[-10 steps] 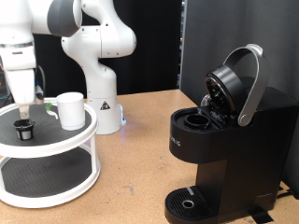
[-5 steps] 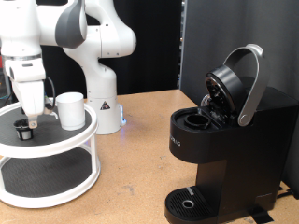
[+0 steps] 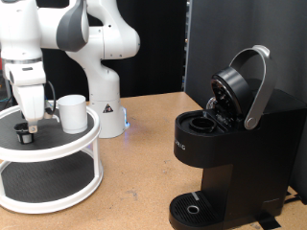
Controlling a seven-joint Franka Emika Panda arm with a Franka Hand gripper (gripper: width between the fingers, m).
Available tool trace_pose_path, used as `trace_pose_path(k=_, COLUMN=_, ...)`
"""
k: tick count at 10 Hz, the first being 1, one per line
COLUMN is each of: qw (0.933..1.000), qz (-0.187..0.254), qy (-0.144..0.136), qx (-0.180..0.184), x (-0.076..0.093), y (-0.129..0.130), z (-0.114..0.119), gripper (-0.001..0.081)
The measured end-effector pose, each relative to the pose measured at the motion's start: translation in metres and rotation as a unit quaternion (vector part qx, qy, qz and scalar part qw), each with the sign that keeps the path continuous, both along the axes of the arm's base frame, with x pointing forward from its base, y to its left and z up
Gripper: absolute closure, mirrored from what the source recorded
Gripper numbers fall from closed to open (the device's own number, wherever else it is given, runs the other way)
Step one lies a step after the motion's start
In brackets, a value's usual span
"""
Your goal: Make a cup of coffee with the keurig machine
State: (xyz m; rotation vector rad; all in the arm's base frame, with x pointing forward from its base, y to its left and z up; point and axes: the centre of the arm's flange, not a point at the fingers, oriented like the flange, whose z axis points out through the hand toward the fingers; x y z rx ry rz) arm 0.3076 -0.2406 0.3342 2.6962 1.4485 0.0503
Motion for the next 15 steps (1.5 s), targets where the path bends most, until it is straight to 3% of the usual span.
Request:
trace_pose_path(k=9, qw=0.9999, qz=-0.004, qy=-0.003, qx=-0.014, x=0.001, y=-0.008, z=-0.017, gripper=0.0021)
trace_pose_path(k=10, qw=0.9999, qz=-0.005, qy=-0.002, qx=-0.014, x=0.001, y=-0.008, z=-0.017, gripper=0.0147)
trace_pose_path(k=11, qw=0.9999, qz=-0.006, qy=-0.003, qx=-0.013, x=0.001, y=-0.008, z=-0.017, gripper=0.0147)
trace_pose_path(k=12, qw=0.9999, qz=-0.007, qy=-0.003, qx=-0.013, x=0.001, y=-0.008, z=-0.017, gripper=0.0323)
trace_pose_path(k=15, qw=0.9999, qz=-0.013, qy=0.006, qx=0.005, x=0.001, y=-0.011, z=-0.010, gripper=0.0328)
